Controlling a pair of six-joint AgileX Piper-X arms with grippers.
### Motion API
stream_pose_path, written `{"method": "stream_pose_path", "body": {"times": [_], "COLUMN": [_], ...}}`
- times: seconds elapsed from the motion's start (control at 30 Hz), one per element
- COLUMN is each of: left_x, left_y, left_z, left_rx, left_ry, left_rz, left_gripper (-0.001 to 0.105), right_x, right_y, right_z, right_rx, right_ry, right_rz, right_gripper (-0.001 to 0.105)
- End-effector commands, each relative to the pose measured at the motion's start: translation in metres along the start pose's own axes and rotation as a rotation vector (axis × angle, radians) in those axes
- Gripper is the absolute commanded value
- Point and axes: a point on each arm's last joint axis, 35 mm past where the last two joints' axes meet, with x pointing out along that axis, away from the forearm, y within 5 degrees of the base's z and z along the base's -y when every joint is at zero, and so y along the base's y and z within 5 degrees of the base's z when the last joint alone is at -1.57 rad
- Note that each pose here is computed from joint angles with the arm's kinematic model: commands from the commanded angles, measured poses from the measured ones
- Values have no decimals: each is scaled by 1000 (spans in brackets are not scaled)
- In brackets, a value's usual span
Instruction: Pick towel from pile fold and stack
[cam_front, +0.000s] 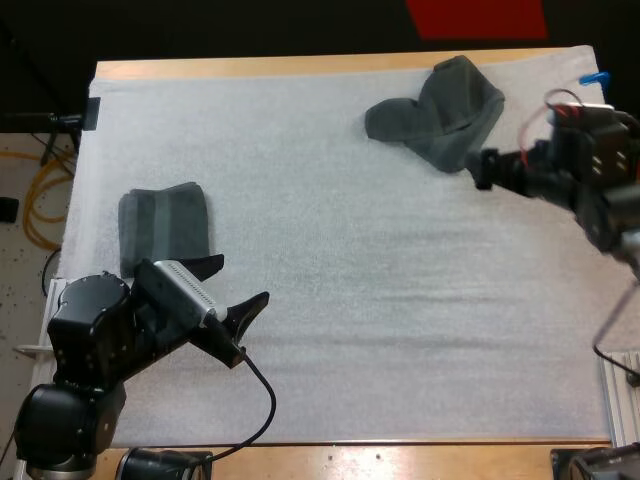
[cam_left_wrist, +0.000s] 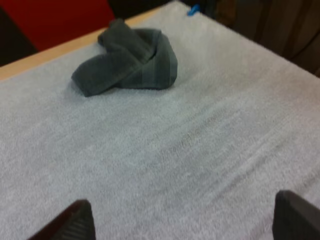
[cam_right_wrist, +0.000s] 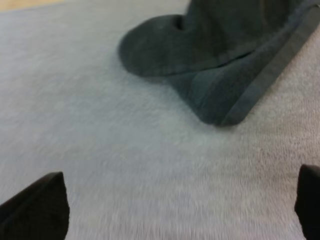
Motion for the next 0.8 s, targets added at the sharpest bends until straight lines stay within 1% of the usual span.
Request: {"method": "stream_pose_path", "body": {"times": [0.0, 0.07, 0.2, 0.23, 0.27, 0.47, 0.6, 0.7, 0.73, 0.77], "left_x": [-1, -1, -1, -1, -1, -1, -1, -1, -1, -1], "left_y": [-2, -2, -2, -2, -2, -2, -2, -2, -2, -2], "left_z": [4, 4, 4, 4, 4, 2, 2, 2, 2, 2], "left_rx": [12, 10, 8, 7, 5, -3, -5, -5, -5, -5], "left_ry": [-21, -21, -21, -21, -21, -7, -6, -6, -6, -6], "left_rz": [-19, -19, -19, -19, -19, -19, -18, -18, -18, -18], "left_gripper": [70, 70, 70, 70, 70, 70, 70, 70, 70, 70], "right_x": [13, 44, 84, 108, 119, 167, 188, 201, 204, 207], "right_y": [-3, -9, -16, -20, -22, -29, -32, -33, -33, -33], "right_z": [8, 11, 15, 15, 14, 11, 8, 5, 5, 5], "right_rx": [38, 76, 112, 158, 187, 312, 367, 408, 425, 435], "right_ry": [-11, 26, 57, 71, 74, 69, 81, 96, 100, 103], "right_rz": [-32, -72, -89, -91, -92, -93, -93, -72, -53, -45], "right_gripper": [89, 89, 89, 89, 89, 89, 88, 84, 79, 72]}}
